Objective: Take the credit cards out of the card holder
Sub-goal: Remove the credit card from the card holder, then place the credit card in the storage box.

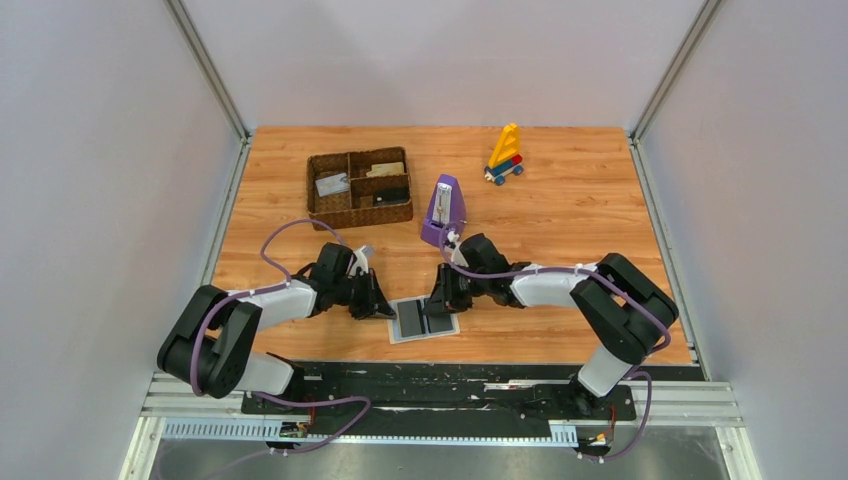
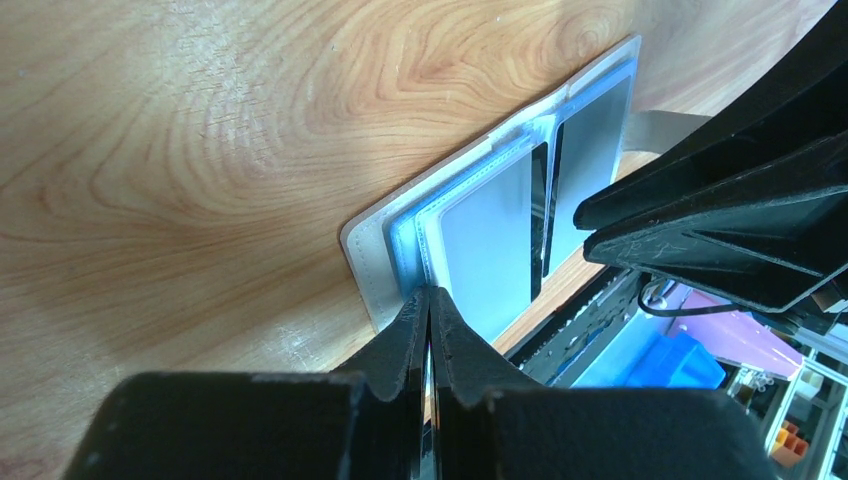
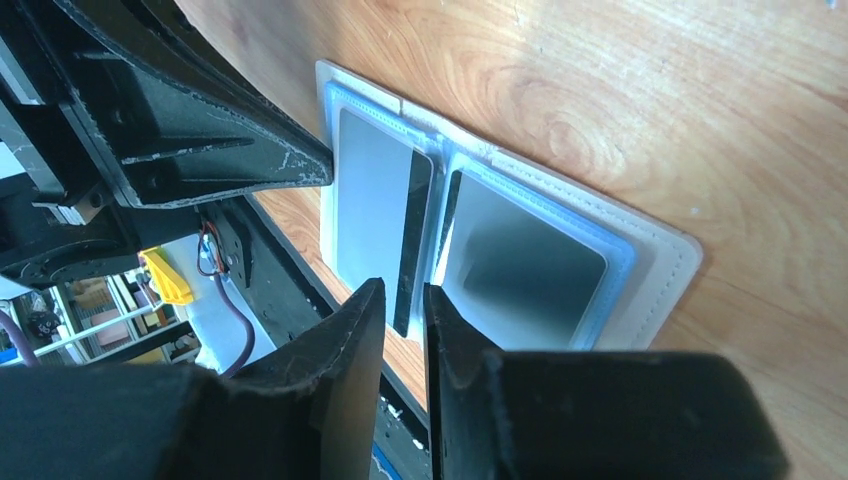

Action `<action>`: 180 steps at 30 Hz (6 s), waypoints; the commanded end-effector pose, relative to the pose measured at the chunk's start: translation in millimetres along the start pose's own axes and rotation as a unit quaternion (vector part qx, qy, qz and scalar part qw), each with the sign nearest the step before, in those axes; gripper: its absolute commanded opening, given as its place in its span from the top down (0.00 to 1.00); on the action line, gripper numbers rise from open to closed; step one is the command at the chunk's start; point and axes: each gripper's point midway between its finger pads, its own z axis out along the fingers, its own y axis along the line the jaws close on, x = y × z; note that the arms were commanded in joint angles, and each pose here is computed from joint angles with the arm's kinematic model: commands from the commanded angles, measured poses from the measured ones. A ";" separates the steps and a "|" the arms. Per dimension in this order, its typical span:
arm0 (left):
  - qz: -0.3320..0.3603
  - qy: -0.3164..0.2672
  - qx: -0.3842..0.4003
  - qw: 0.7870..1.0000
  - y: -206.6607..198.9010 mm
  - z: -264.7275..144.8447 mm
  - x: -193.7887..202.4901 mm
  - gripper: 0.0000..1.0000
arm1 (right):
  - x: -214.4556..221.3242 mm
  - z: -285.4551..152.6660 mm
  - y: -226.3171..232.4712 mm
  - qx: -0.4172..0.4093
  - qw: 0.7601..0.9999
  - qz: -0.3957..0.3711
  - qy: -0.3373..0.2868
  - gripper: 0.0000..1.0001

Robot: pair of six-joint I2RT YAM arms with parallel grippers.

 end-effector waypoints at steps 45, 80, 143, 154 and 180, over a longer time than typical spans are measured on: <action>0.011 0.002 -0.072 0.997 29.2 -2.3 5.6 0.91 | -14.4 -8.5 -4.9 0.000 1.000 -0.017 -0.023 1.00; -0.045 -0.135 0.156 0.977 -152.7 -120.1 -52.4 0.47 | -57.9 -121.0 114.7 0.183 0.724 -0.577 -0.330 1.00; 0.121 -0.132 0.104 0.978 -121.4 -87.1 -64.6 1.00 | -9.7 -135.3 93.1 0.087 0.806 -0.498 -0.308 0.37; 0.131 -0.229 0.044 0.963 -115.7 -137.2 -143.0 1.00 | -8.8 -142.5 112.3 0.047 0.824 -0.465 -0.321 0.00; 0.087 -0.266 0.038 0.959 -88.8 -107.5 -318.5 1.00 | -26.4 -165.4 123.2 0.051 0.834 -0.410 -0.366 0.00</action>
